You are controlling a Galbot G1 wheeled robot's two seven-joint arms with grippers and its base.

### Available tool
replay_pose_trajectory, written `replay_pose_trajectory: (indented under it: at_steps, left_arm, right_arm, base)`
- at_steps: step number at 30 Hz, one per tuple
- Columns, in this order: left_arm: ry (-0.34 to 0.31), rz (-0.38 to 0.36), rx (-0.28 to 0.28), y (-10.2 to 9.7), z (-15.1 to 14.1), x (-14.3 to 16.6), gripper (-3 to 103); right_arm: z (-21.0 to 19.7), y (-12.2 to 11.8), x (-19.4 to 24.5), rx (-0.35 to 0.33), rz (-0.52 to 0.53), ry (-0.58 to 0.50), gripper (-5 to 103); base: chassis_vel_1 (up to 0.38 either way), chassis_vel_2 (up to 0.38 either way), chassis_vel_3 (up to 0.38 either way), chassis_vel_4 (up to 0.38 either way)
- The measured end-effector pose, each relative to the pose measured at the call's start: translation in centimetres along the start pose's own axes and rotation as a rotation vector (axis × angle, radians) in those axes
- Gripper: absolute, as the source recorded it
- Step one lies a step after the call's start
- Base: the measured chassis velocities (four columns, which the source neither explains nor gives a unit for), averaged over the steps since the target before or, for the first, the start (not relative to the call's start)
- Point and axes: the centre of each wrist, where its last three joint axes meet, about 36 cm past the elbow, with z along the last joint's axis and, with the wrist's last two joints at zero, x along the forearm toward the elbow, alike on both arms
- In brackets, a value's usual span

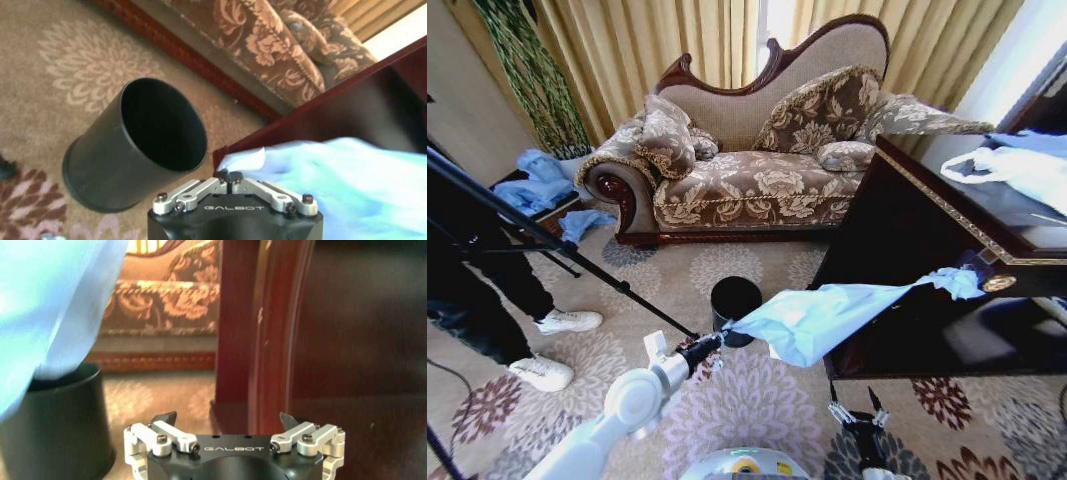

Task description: Place a garbage bag over the trash bin.

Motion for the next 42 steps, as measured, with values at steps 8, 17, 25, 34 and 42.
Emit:
replay_pose_trajectory:
  at_steps: [8,17,25,34,42]
  left_arm:
    - [-0.014,0.100,0.015,-2.9,0.2,-0.8,0]
    - [-0.021,0.144,-0.012,-3.8,-0.4,-0.5,0]
    - [-0.021,0.163,-0.014,-4.4,-0.3,-0.1,0]
    - [-0.026,0.174,-0.008,-4.6,-0.3,-0.2,0]
    - [-0.022,0.186,-0.001,-4.8,-0.1,-0.5,0]
  right_arm:
    - [-6.3,-1.6,-1.6,-0.047,0.046,-0.085,100]
    - [-14.9,-0.7,-1.0,-0.143,0.008,-0.185,100]
    - [-14.9,2.8,0.1,-0.183,-0.125,-0.099,100]
    - [-11.5,2.9,1.3,-0.161,-0.178,0.012,83]
    - [-7.1,2.3,1.3,-0.111,-0.332,0.040,61]
  base:
    - [0.000,0.000,0.000,0.000]
    - [0.000,0.000,0.000,0.000]
    - [0.000,0.000,0.000,0.000]
    - [0.000,0.000,0.000,0.000]
    - [0.000,0.000,0.000,0.000]
